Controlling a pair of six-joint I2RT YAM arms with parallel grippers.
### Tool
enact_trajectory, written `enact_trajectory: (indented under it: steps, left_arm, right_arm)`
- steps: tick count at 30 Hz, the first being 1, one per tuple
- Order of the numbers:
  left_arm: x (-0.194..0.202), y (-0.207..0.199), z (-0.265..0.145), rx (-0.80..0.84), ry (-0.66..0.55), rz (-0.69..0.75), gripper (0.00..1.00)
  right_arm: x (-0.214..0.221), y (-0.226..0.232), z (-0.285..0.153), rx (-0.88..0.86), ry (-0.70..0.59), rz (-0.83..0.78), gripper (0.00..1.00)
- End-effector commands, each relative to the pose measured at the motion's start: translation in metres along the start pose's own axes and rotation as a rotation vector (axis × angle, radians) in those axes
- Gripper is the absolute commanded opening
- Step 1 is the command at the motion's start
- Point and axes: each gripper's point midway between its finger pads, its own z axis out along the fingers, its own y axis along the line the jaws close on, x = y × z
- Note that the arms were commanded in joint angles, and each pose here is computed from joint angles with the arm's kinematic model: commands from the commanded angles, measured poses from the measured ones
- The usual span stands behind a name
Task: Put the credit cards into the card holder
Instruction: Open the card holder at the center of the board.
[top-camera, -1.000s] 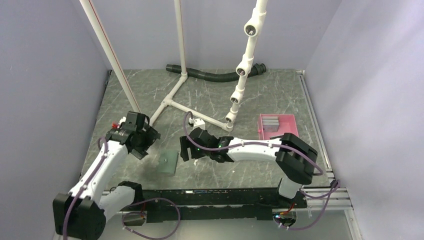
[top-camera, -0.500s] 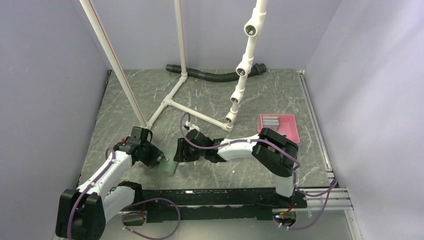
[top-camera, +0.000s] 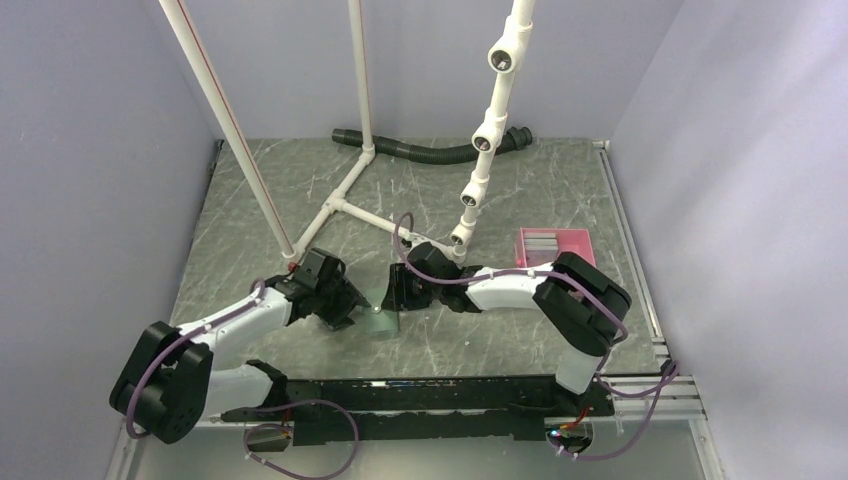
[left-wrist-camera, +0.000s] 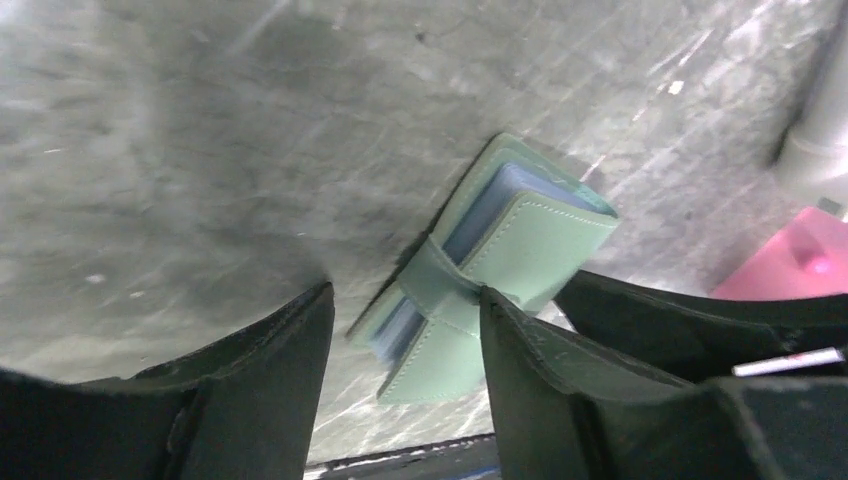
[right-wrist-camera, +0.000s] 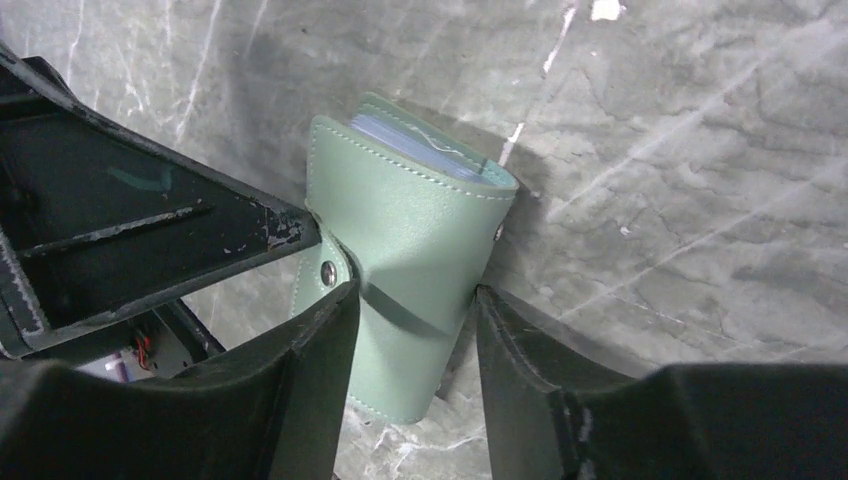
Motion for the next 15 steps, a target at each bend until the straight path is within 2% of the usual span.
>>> enact_trajectory:
  steps: [1, 3, 6, 11, 13, 15]
  left_arm:
    - [-0.015, 0.022, -0.019, -0.143, -0.088, 0.121, 0.64]
    - [-0.021, 0.012, -0.031, -0.114, -0.112, 0.198, 0.66]
    - [-0.019, -0.01, -0.042, -0.004, -0.102, 0.285, 0.63]
    - [0.003, -0.036, -0.041, 0.131, 0.012, 0.379, 0.56]
    - [0.008, -0.037, -0.032, 0.115, 0.038, 0.415, 0.56]
    - [0.011, -0.037, -0.025, 0.081, 0.062, 0.454, 0.5]
  right_arm:
    - [-0.015, 0.012, -0.011, -0.023, -0.05, -0.084, 0.52]
    - [-0.011, 0.006, -0.008, 0.003, -0.035, -0.082, 0.54]
    - [-0.002, 0.004, -0.004, -0.018, -0.01, -0.088, 0.54]
    - [0.001, 0.006, -0.001, -0.055, -0.016, -0.084, 0.43]
    - [-0.001, 0.006, -0.002, -0.06, -0.026, -0.093, 0.38]
    - [-0.002, 0.006, -0.001, -0.051, -0.027, -0.105, 0.34]
